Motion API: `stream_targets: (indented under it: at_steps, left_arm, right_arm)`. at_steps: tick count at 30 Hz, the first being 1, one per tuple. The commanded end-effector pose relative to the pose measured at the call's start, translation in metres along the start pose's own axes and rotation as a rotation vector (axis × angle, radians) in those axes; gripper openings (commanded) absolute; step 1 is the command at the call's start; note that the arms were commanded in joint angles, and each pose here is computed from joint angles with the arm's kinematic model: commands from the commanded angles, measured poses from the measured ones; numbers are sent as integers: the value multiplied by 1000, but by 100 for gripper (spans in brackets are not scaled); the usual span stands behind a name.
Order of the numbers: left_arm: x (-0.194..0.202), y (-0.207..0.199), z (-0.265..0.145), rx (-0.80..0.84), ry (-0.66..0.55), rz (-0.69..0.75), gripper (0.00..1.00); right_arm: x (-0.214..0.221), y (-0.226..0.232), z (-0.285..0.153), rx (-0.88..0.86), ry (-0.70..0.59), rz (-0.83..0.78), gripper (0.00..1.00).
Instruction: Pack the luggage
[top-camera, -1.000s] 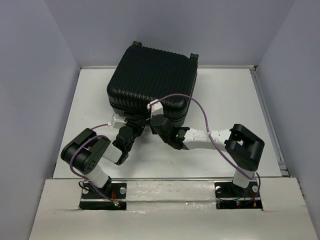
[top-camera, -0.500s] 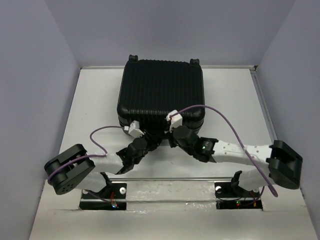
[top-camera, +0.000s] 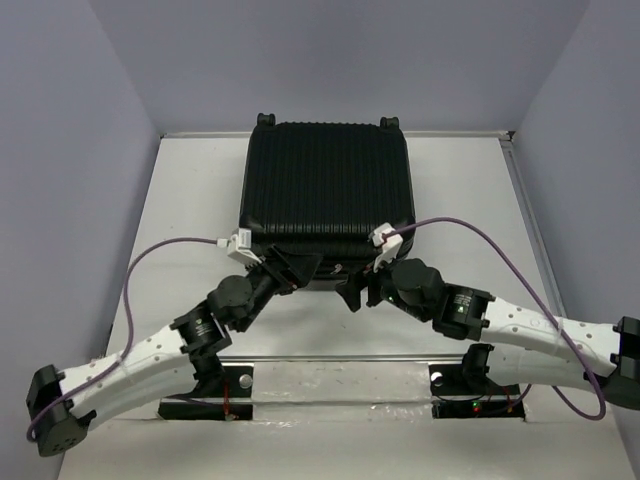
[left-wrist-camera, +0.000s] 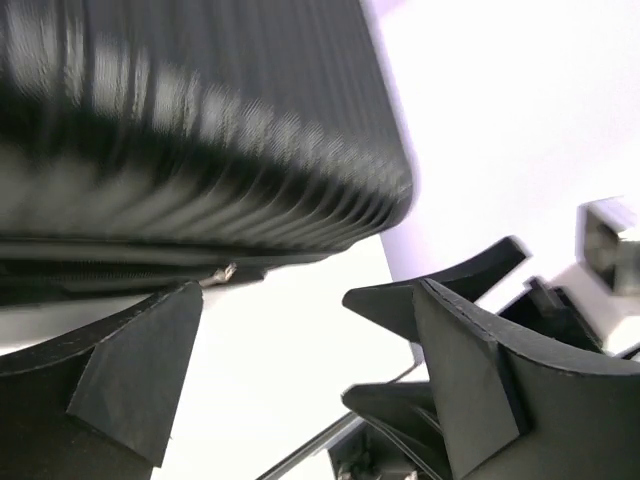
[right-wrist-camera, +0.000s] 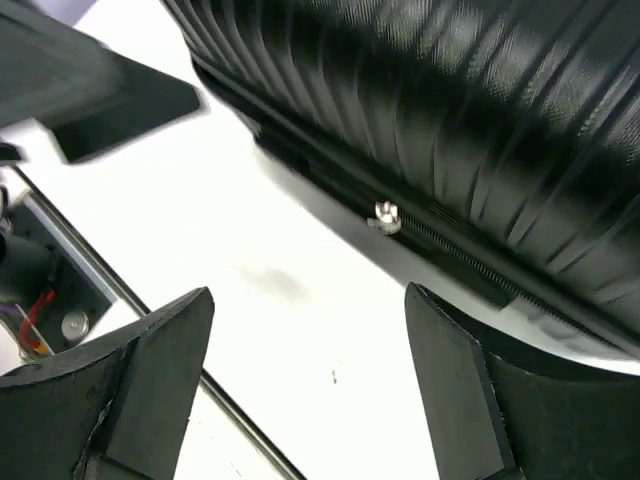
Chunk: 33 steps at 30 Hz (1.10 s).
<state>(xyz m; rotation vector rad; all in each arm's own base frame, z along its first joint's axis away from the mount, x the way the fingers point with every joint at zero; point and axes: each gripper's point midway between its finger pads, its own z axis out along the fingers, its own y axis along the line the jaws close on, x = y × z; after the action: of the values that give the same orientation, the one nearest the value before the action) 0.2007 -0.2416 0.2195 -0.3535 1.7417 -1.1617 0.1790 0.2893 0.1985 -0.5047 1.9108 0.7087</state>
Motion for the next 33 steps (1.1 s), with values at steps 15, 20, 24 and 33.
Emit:
stream_targets:
  at_steps: [15,20,24,33]
  left_arm:
    - [-203,75,14,-514,-174,388,99]
    - [-179,101,47,-413,3,303,99]
    - [-148,100,57,-294,69,231,99]
    - [-70,76,29,-155,143,170,98]
  right_arm:
    - [-154,-202,19,473,-151,225,100]
    - [-131,-215,60,403,-40,265,100]
    - [-126,-199,88,266,15,275,100]
    - [-172,-125,161,-318,80,352,94]
